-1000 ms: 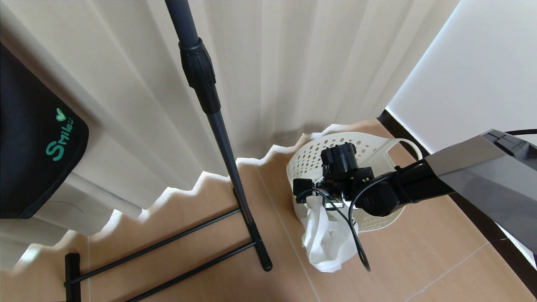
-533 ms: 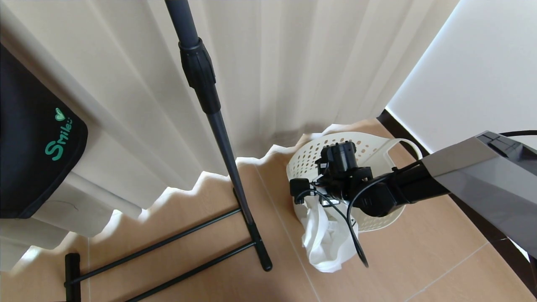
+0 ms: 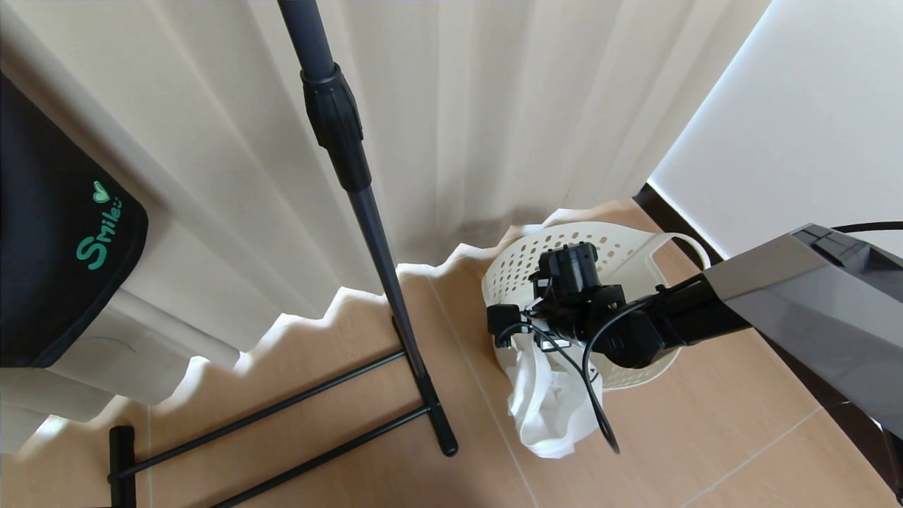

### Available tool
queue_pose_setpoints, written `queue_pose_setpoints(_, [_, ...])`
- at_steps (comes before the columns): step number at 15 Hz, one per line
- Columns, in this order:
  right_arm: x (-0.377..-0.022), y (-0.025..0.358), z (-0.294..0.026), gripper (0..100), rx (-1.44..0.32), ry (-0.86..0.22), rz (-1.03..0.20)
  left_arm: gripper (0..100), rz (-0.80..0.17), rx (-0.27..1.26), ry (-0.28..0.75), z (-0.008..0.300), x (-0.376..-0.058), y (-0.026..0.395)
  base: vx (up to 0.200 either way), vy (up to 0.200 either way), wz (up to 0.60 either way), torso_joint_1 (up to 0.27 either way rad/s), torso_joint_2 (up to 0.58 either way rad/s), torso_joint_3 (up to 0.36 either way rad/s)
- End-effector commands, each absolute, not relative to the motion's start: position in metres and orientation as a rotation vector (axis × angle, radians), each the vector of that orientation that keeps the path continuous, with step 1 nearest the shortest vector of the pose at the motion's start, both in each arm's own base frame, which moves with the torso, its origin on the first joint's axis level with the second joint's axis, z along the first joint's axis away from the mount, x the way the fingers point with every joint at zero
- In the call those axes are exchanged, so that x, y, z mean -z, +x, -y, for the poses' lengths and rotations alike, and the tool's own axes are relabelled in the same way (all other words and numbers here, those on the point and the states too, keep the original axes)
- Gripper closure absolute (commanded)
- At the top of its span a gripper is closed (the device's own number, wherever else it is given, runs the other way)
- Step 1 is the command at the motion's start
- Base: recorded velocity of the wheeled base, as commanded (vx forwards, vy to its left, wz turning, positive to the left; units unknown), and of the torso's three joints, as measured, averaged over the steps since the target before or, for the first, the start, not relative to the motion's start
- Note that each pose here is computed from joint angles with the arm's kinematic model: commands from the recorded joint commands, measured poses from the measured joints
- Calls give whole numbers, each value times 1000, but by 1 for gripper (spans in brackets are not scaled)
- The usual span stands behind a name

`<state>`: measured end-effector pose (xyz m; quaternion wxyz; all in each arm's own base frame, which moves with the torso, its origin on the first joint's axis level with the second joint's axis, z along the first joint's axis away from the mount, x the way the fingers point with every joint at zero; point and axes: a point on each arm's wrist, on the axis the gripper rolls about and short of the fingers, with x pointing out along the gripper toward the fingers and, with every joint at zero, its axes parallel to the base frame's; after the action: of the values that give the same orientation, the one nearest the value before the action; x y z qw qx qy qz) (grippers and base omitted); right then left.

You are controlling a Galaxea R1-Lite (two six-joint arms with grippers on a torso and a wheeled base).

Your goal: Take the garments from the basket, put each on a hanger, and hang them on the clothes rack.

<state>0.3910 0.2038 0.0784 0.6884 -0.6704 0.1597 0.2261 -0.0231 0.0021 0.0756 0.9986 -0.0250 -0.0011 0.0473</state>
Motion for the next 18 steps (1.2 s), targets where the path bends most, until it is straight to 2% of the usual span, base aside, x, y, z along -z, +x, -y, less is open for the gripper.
queue_pose_setpoints(1, [-79, 391, -204, 100, -495, -1494, -338, 0, 1, -95, -51, -2, -76, -23, 0, 0, 0, 0, 0, 0])
queue_pose_setpoints(6, [-80, 389, -200, 100, -483, -1474, -340, 0, 1, -95, -51, -2, -76, -23, 0, 0, 0, 0, 0, 0])
queue_pose_setpoints(7, [-87, 384, -192, 100, -446, -1412, -339, 0, 1, -95, -51, -2, -76, -23, 0, 0, 0, 0, 0, 0])
queue_pose_setpoints(10, [-97, 359, -174, 100, -380, -1166, -383, 0, 1, -95, -51, -2, -76, -23, 0, 0, 0, 0, 0, 0])
queue_pose_setpoints(13, [-137, 306, -144, 100, -286, -825, -401, 0, 1, -95, -51, -2, -76, -23, 0, 0, 0, 0, 0, 0])
queue_pose_setpoints(14, [-143, 296, -140, 100, -271, -762, -396, 0, 1, -95, -51, -2, -76, -23, 0, 0, 0, 0, 0, 0])
queue_pose_setpoints(15, [-160, 276, -130, 100, -236, -627, -371, 0, 1, -95, -51, -2, -76, -23, 0, 0, 0, 0, 0, 0])
queue_pose_setpoints(17, [-179, 251, -120, 100, -202, -439, -330, 0, 1, -95, -51, -2, -76, -23, 0, 0, 0, 0, 0, 0])
queue_pose_setpoints(18, [-189, 242, -119, 100, -204, -383, -300, 0, 1, -95, -49, -2, -76, -23, 0, 0, 0, 0, 0, 0])
